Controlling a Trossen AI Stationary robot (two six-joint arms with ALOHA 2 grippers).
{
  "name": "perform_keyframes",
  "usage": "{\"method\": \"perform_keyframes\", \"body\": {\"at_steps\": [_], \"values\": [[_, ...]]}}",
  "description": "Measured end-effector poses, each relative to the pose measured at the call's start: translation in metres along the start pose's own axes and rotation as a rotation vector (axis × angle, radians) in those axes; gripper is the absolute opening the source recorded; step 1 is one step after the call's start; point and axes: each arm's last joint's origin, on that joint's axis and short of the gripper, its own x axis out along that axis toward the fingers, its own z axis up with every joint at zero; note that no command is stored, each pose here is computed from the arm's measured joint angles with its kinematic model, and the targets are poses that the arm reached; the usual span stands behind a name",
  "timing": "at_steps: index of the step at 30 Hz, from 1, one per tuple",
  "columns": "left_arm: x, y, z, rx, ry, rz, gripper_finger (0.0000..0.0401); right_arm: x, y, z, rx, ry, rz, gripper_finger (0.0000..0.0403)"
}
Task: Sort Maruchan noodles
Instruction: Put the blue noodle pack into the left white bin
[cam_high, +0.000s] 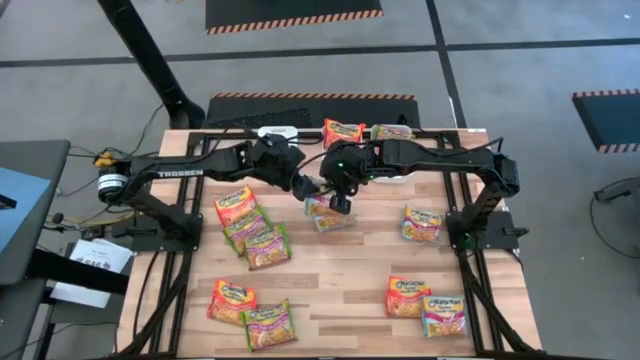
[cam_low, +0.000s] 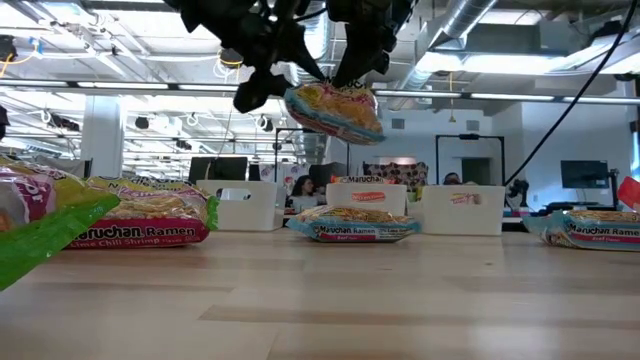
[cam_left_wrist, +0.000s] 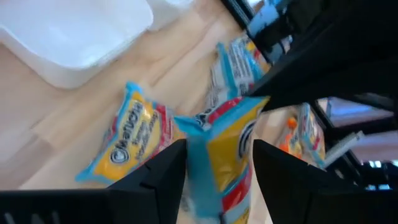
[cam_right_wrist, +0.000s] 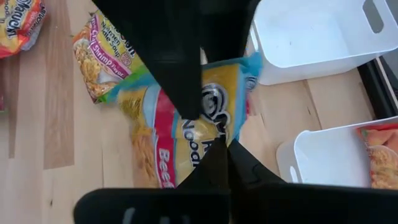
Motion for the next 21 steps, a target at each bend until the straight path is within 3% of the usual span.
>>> {"method": "perform_keyframes", "body": {"at_steps": [12,21], "values": [[0.0013,-0.0022,0.0007,0.052,0.015,-0.056,0.0165,-0.0020,0.0001,0.0043,-0.004,-0.034,0.001,0.0000],[0.0014,-0.0020,0.0006,0.091,0.012,-0.051,0.0075,-0.0023,0.0001,0.0036,-0.007,-0.026,0.002,0.0005]]}}
